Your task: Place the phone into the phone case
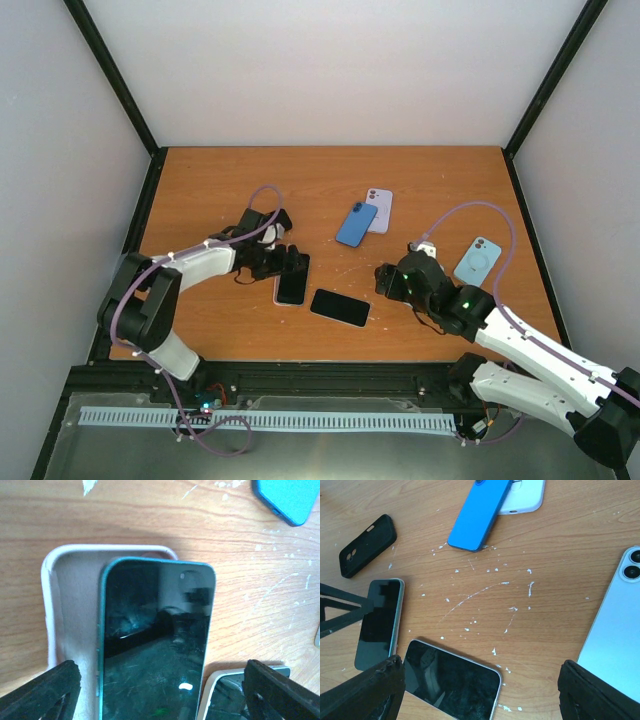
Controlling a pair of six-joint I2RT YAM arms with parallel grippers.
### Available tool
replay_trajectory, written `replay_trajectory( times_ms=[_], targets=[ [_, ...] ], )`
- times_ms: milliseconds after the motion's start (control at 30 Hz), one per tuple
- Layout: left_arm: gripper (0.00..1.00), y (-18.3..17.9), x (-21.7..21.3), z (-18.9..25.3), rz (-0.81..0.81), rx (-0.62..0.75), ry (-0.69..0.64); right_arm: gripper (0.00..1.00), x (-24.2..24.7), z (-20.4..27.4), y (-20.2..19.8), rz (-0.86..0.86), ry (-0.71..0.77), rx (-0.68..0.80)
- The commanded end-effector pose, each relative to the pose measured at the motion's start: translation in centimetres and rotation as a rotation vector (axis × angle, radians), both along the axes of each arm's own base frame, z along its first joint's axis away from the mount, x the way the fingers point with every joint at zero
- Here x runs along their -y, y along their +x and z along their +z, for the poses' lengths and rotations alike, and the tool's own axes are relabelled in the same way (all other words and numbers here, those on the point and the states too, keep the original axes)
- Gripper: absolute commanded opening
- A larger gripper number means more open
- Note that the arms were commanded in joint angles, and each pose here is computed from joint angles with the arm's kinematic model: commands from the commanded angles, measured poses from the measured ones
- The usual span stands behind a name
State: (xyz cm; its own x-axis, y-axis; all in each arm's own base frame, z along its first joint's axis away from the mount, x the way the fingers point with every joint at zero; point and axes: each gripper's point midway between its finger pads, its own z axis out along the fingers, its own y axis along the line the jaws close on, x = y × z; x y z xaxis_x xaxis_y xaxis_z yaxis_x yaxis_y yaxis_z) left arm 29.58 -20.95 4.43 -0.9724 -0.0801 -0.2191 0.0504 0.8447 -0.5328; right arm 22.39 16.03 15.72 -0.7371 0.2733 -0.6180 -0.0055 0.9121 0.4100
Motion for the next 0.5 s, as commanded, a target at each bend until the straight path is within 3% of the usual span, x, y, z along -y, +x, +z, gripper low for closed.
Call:
replay_trajectory(
  times_ms=[0, 267, 467],
  targets=[
    [0.9, 1.1, 0.2, 2.8, 0.03, 0.072, -0.021, 0.82, -0.3, 0.1, 0.3, -0.003, 0.023, 0.004],
    [0.85, 1.5, -1.2, 4.0, 0.08, 0.101, -0.048, 0.78, -2.1, 0.1, 0.7, 0.043, 0.053, -0.013],
    [0.73, 1.7, -4.5, 3.6, 0.144, 0.122, -0.102, 0.6, -5.7, -0.7, 1.7, 0.125, 0.123, -0.041]
  ],
)
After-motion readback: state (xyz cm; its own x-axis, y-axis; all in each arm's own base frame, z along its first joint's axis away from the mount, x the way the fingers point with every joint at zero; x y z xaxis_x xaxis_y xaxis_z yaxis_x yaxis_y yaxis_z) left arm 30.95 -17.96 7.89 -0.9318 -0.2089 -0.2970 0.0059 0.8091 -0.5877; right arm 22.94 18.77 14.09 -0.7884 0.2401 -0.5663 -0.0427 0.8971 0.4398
